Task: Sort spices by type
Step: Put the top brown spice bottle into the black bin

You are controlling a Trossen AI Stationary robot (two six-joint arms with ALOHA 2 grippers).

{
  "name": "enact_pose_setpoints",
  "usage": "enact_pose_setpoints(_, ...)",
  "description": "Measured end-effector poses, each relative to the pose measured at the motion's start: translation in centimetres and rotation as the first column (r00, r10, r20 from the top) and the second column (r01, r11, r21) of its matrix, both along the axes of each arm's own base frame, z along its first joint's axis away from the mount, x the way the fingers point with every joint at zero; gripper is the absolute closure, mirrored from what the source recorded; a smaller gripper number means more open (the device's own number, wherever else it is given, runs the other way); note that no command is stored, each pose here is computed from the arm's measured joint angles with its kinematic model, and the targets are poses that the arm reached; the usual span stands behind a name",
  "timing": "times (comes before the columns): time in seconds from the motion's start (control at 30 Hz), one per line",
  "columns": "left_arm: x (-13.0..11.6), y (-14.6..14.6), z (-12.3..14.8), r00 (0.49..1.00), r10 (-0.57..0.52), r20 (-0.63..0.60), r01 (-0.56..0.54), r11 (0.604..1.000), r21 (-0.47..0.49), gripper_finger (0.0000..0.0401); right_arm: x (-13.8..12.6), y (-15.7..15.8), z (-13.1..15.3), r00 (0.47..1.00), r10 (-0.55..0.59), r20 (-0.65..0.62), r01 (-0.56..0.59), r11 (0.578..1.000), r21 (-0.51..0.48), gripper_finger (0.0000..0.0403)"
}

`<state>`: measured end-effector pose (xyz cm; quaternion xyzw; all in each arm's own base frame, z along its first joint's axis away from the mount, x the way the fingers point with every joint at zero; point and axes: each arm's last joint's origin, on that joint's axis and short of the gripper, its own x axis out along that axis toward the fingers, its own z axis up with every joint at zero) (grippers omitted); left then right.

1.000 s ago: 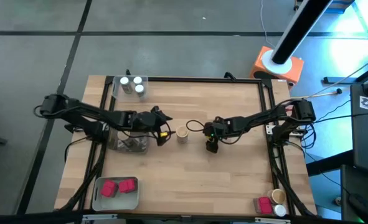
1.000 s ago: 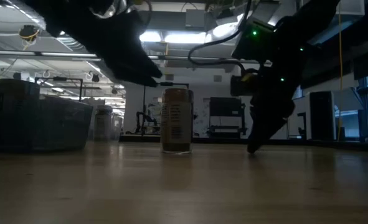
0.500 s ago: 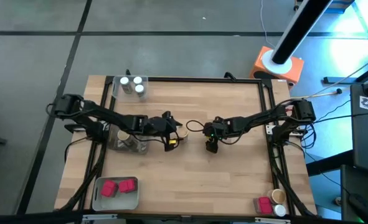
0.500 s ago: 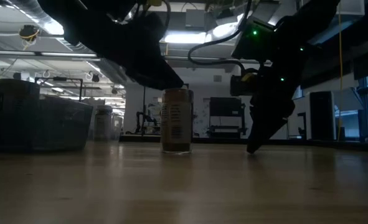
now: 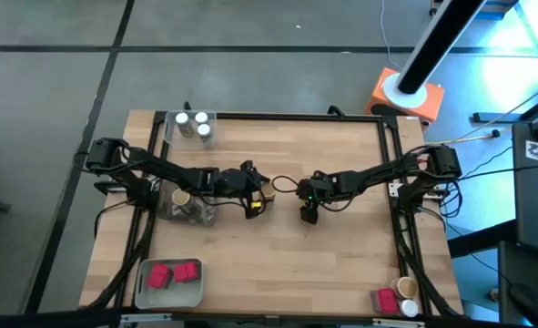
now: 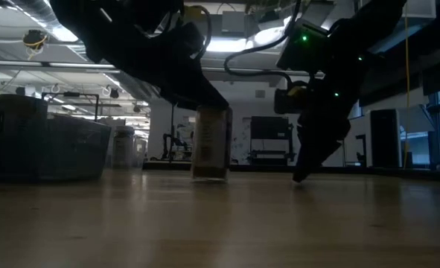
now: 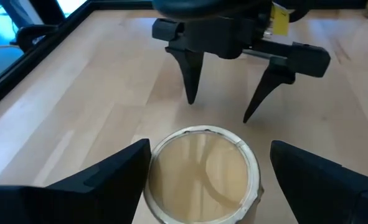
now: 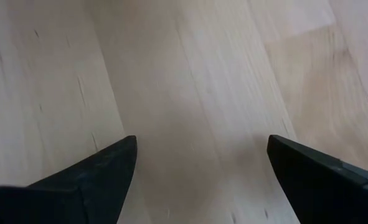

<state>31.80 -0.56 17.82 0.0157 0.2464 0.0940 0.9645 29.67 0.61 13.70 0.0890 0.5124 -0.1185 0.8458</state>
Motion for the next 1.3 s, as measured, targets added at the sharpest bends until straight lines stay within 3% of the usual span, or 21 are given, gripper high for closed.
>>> enact_pose_setpoints(0.6, 0.0, -0.1, 0.1, 0.998, 0.033, -0.055, -0.029, 0.997, 0.078, 0.0077, 0.0, 0.0, 0.0, 1.0, 0.0, 0.005, 0.0, 1.0, 0.0, 0.0045)
enact_pose_setpoints(0.97, -0.5, 0.0, -0.6, 0.99, 0.065, -0.125, -0.062, 0.998, 0.024, 0.0077, 0.2, 0.0, 0.1, 1.0, 0.003, 0.019, -0.003, 1.0, -0.001, 0.0045)
enact_pose_setpoints(1.23, -0.4, 0.0, -0.5, 0.991, 0.066, -0.115, -0.065, 0.998, 0.014, 0.0141, 0.3, 0.0, 0.2, 0.999, 0.022, 0.037, -0.021, 1.0, -0.01, 0.0045)
enact_pose_setpoints(1.3, -0.4, 0.0, -0.5, 0.991, 0.065, -0.116, -0.064, 0.998, 0.016, 0.0141, 0.3, 0.0, 0.2, 0.999, 0.022, 0.037, -0.021, 1.0, -0.01, 0.0045)
